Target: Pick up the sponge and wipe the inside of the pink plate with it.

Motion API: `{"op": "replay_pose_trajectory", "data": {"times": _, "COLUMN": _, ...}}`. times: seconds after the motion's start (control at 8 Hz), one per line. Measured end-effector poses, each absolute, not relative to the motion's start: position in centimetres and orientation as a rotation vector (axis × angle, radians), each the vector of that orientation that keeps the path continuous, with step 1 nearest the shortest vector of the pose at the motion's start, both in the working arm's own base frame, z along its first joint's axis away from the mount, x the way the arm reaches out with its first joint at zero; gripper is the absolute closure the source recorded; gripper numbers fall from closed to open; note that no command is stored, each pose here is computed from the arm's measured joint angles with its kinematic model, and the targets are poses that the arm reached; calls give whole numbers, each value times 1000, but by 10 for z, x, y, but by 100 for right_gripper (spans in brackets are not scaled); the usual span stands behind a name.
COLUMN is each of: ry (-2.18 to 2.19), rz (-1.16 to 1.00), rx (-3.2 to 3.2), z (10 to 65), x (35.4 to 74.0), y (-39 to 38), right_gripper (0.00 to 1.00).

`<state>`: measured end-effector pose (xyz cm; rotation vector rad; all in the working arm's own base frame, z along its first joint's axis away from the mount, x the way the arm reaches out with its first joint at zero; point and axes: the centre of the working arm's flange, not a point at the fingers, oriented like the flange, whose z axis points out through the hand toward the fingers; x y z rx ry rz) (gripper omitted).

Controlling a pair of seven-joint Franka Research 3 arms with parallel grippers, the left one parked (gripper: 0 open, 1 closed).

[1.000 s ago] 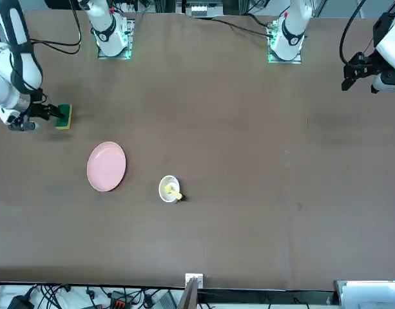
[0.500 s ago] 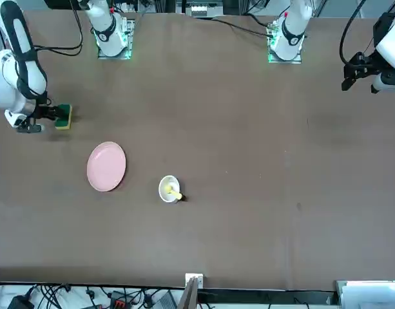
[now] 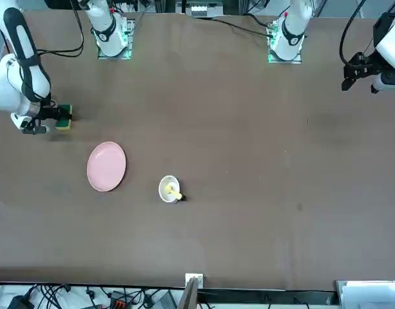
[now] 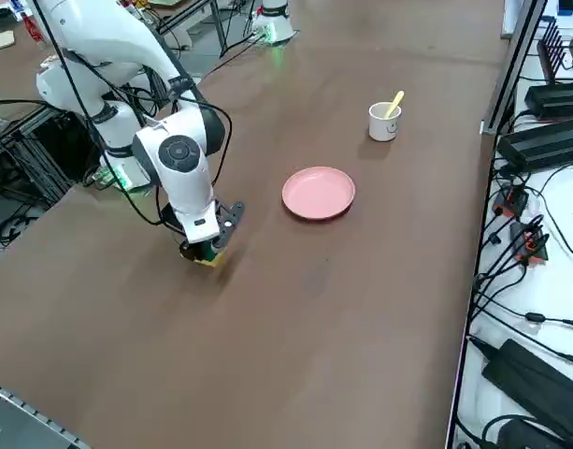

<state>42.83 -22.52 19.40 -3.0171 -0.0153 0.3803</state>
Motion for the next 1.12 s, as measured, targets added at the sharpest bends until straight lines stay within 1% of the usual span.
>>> {"op": "replay_pose_trajectory", "data": {"times": 0.12, "ry": -16, "rz": 380, "rx": -3017, "z": 194, "x": 428, "y": -225, "right_gripper": 26}}
{"op": "replay_pose_trajectory", "data": {"times": 0.38, "ry": -14, "rz": 379, "rx": -3017, "z": 194, "x": 428, "y": -227, "right_gripper": 38}}
{"op": "replay_pose_trajectory", "data": {"times": 0.5, "ry": -11, "rz": 380, "rx": -3016, "z": 194, "x": 427, "y": -228, "right_gripper": 62}}
{"op": "replay_pose_trajectory", "data": {"times": 0.62, "ry": -7, "rz": 383, "rx": -3015, "z": 193, "x": 426, "y": -229, "right_gripper": 80}}
{"op": "replay_pose_trajectory", "data": {"times": 0.75, "ry": -4, "rz": 384, "rx": -3014, "z": 192, "x": 425, "y": -230, "right_gripper": 89}}
{"op": "replay_pose_trajectory", "data": {"times": 0.88, "ry": -2, "rz": 383, "rx": -3014, "z": 193, "x": 426, "y": -230, "right_gripper": 91}}
{"op": "replay_pose_trajectory", "data": {"times": 1.12, "ry": -5, "rz": 362, "rx": -3024, "z": 202, "x": 432, "y": -233, "right_gripper": 91}}
